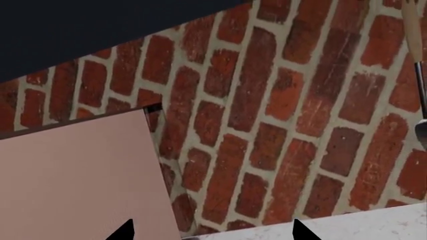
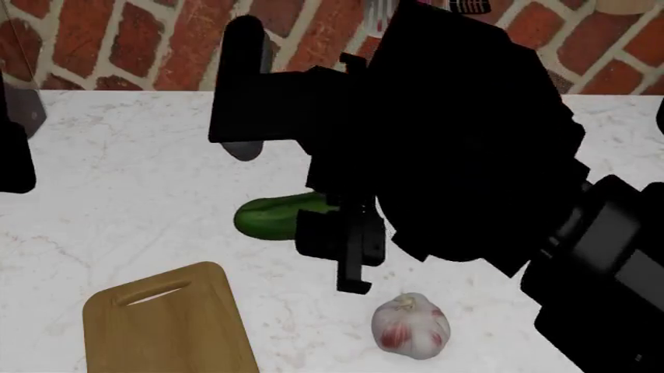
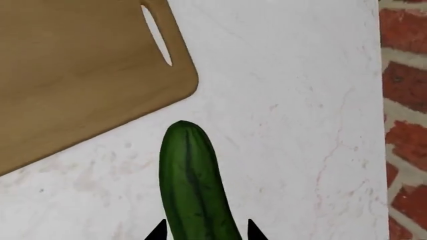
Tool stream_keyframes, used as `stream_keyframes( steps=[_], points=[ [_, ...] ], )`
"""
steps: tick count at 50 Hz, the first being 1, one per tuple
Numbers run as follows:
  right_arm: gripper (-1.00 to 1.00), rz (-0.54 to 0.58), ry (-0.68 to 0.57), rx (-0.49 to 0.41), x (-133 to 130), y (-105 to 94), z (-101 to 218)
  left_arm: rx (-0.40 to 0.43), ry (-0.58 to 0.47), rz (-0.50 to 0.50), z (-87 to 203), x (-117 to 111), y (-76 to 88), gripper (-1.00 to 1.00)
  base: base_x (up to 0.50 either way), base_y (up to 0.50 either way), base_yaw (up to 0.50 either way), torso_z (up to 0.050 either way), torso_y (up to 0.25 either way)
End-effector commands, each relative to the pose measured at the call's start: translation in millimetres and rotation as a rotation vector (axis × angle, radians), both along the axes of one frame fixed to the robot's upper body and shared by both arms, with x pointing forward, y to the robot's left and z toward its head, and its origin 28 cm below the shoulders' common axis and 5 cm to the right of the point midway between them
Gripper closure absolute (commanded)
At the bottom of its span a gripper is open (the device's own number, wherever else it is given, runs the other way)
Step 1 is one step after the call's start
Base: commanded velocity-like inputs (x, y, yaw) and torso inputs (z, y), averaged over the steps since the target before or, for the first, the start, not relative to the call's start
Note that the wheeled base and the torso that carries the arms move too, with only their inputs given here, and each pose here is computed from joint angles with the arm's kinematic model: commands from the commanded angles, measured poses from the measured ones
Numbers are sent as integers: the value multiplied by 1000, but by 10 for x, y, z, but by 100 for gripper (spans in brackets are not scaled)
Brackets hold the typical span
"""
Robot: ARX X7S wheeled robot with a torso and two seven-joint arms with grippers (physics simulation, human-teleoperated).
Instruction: Clear the non-vegetable object off the cutting board and place the vegetables onto it.
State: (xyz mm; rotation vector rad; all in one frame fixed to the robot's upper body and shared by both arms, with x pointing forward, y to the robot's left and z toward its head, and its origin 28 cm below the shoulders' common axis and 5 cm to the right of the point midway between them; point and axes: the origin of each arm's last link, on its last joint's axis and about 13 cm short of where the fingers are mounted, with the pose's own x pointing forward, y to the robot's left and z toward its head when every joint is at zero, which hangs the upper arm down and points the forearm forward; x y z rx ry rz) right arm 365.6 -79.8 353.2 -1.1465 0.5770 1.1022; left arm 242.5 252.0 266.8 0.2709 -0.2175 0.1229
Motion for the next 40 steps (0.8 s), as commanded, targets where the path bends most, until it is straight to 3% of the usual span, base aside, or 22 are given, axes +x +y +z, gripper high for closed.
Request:
stream_keyframes(
  steps=[1,11,22,40],
  points=[
    [100,146,14,-8,-286,277,21,-17,-36,-1,95,38,27,-100,0,0,0,0,0],
    [100,224,24,16,-327,519,-48,-17,-36,4,95,38,27,-100,0,0,0,0,0],
    [100,219,42,39,-176,603,-136,-18,-32,19,95,36,27,-100,0,0,0,0,0],
    [100,317,80,47,-159,1003,-343,-15,-34,48,95,34,28,-100,0,0,0,0,0]
  ],
)
